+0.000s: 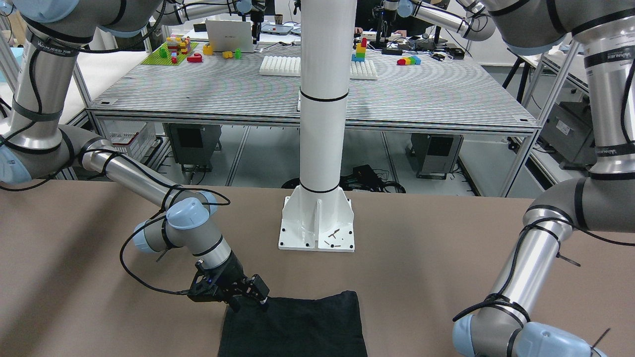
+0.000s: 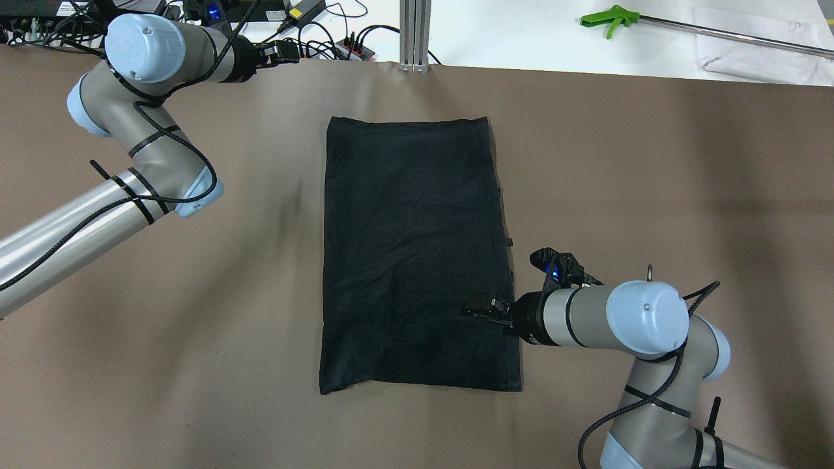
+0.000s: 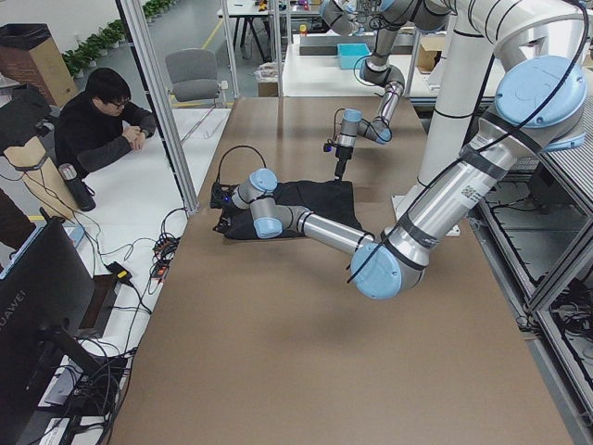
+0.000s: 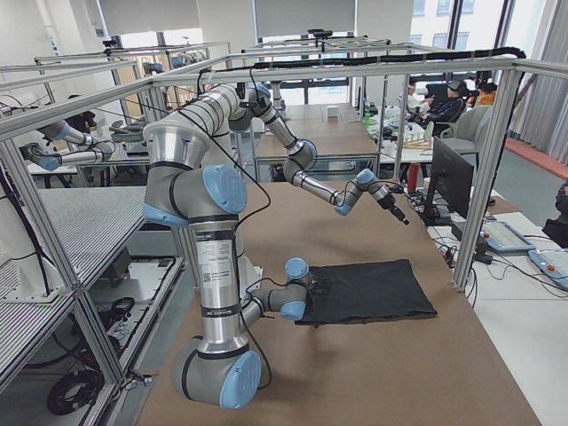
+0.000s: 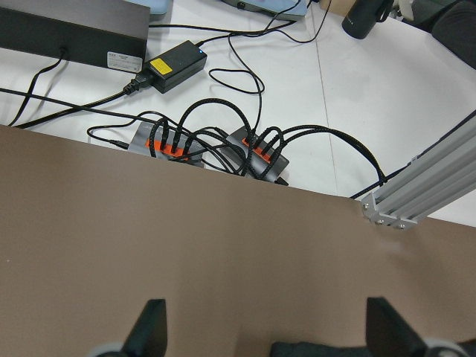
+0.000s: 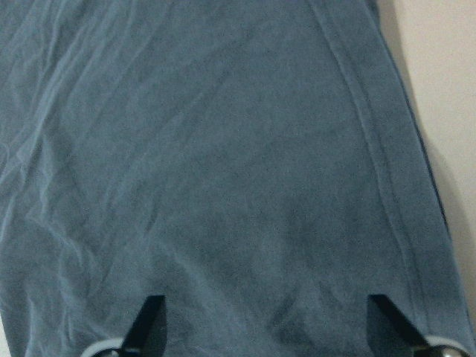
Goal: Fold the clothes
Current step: 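Slide the right gripper down the shirt's side toward the robot, smoothing it, then grasp the shirt's near corners with both grippers and lift them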
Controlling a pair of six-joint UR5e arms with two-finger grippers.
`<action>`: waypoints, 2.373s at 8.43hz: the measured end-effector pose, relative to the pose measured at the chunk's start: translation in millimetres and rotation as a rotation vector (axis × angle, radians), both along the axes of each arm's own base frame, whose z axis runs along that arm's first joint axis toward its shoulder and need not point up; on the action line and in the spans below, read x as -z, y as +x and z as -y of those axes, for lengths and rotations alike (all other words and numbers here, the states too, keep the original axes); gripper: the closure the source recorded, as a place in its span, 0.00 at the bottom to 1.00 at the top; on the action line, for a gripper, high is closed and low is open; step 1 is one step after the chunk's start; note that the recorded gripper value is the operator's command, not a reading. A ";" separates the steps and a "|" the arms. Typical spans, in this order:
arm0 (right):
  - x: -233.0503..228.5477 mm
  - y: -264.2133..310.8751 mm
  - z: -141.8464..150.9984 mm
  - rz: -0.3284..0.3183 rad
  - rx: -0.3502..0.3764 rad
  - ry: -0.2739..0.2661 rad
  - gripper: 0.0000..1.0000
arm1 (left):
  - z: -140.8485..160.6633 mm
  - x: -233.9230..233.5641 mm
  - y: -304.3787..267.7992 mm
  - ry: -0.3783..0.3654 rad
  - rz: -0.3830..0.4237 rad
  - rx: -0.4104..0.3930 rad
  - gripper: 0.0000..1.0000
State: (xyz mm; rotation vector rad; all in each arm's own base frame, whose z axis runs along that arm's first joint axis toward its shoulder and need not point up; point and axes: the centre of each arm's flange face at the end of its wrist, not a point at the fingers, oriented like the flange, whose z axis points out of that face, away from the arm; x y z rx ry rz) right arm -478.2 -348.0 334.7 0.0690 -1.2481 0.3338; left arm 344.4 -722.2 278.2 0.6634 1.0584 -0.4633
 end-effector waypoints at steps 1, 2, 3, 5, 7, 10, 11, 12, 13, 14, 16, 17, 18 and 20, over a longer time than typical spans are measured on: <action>-2.4 -7.9 -10.1 -0.006 0.004 0.004 0.05 | -0.4 -0.9 0.5 0.001 0.002 0.004 0.06; -4.9 -13.6 -17.4 -0.012 0.010 0.005 0.05 | -0.8 -1.9 1.2 0.002 0.005 0.011 0.06; -9.5 -17.4 -21.5 -0.021 0.016 0.003 0.05 | -1.2 -3.0 1.9 0.002 0.008 0.016 0.06; -18.0 -24.8 -27.4 -0.038 0.024 0.000 0.06 | -1.7 -5.2 1.9 0.002 0.011 0.021 0.06; -20.1 -35.8 -32.7 -0.053 0.015 0.006 0.06 | -2.7 -6.0 3.7 0.003 0.014 0.032 0.06; -5.6 -49.0 -30.9 -0.040 -0.003 0.017 0.59 | -5.5 -7.4 11.1 0.005 0.021 0.039 0.06; 4.1 -55.9 -27.6 -0.028 -0.016 0.013 0.86 | -5.2 -8.6 11.5 0.004 0.023 0.038 0.06; 13.6 -65.5 -23.8 -0.016 -0.029 -0.005 1.00 | -5.0 -9.7 11.9 0.003 0.025 0.038 0.06; 20.4 -73.6 -20.3 -0.009 -0.038 -0.017 1.00 | -4.7 -10.9 12.3 0.002 0.027 0.037 0.06; 23.6 -77.7 -17.1 -0.007 -0.043 -0.023 1.00 | -4.7 -11.5 12.4 0.002 0.027 0.037 0.06; 25.0 -77.9 -13.1 -0.002 -0.051 -0.027 1.00 | -5.5 -14.7 12.9 -0.001 0.029 0.035 0.06; 25.3 -76.3 -11.6 0.002 -0.053 -0.028 1.00 | -5.7 -14.3 12.7 -0.001 0.028 0.034 0.06; 27.4 -74.3 -11.1 0.009 -0.053 -0.027 1.00 | -6.7 -12.1 12.5 0.001 0.024 0.028 0.06; 38.0 -66.3 -13.4 0.033 -0.049 -0.017 1.00 | -17.8 -1.2 10.7 0.000 -0.020 -0.025 0.06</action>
